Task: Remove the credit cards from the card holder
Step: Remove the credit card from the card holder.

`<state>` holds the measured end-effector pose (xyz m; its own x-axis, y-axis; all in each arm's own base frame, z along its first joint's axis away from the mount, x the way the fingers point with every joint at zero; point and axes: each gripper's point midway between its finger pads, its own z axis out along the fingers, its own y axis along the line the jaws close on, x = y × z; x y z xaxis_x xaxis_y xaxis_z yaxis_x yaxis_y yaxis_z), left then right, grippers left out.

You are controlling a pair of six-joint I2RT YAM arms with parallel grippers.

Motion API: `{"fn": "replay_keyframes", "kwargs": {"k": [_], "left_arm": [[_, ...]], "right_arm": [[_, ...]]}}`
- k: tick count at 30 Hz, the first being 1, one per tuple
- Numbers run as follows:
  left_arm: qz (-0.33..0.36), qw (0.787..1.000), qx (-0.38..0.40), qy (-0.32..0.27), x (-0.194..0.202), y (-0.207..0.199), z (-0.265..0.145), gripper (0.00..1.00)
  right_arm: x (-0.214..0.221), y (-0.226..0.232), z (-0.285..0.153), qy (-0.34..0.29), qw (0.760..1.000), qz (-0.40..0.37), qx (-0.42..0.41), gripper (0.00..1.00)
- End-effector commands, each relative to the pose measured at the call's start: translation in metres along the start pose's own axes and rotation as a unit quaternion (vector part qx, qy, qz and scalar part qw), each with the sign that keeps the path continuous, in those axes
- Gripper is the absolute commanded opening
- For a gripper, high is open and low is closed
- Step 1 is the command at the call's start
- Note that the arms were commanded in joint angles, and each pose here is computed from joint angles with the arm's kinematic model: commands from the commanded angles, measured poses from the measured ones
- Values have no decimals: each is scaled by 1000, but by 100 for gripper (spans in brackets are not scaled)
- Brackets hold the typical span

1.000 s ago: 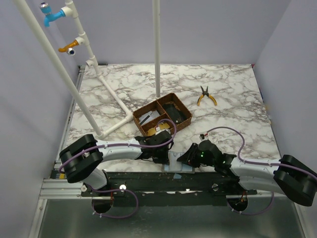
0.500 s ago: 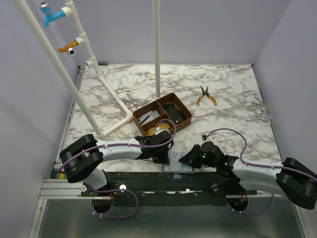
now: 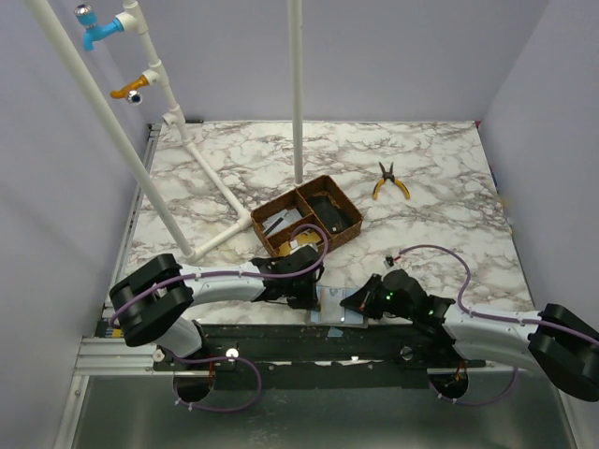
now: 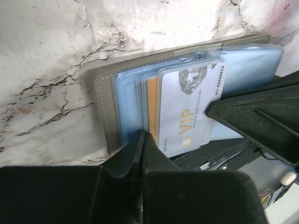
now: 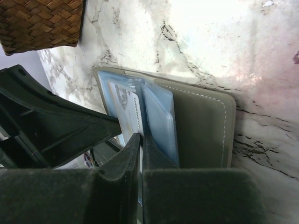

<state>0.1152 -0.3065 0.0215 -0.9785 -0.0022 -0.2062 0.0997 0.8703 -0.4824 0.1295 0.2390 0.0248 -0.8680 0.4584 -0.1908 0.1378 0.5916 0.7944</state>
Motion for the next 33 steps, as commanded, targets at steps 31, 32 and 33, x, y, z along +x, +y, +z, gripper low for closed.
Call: {"fn": "replay_keyframes", "kwargs": {"k": [31,32,33], "left_arm": [[-40,991,-124,38,31,88,8,0],[-42,990,-126,40,33,91,8,0],[-44,990,-127,40,34,94,8,0]], "right_arm": [[-8,-16,-3,-34,999,5,5,3],[-10,-18,-3,-38,999,5,10,3],[-12,-21,-4,-43,999,5,15,3]]}}
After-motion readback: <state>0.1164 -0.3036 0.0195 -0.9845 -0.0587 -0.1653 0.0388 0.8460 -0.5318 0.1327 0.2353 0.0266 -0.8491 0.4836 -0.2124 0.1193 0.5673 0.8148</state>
